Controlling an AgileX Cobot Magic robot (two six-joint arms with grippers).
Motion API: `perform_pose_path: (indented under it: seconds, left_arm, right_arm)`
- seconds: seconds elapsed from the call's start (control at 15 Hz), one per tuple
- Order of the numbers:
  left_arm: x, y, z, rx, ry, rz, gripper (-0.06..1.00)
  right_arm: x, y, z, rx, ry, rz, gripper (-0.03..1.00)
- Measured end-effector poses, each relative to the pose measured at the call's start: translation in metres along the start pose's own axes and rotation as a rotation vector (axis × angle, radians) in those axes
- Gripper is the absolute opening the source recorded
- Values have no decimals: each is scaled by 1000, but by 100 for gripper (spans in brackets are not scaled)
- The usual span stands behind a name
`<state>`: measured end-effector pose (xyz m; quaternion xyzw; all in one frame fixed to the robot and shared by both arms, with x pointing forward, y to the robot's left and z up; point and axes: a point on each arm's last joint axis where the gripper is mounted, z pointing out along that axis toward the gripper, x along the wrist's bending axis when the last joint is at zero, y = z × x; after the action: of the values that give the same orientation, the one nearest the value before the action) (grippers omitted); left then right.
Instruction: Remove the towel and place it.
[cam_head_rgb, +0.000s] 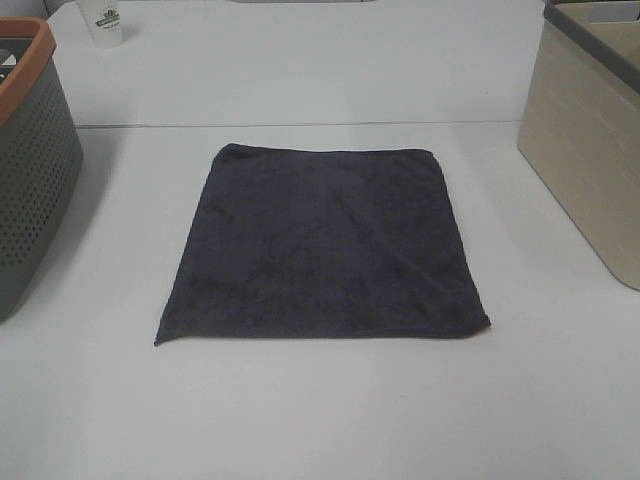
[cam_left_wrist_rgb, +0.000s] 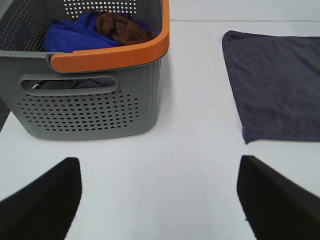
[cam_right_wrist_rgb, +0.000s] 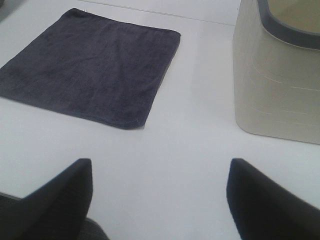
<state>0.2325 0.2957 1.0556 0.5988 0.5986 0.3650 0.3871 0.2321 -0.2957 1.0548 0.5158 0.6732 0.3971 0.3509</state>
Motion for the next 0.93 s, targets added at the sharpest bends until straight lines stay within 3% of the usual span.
perform_pose_path:
  seconds: [0.93]
  left_arm:
    - [0, 0, 0, 0, 0, 0, 79]
  right_arm:
    - [0, 0, 0, 0, 0, 0, 74]
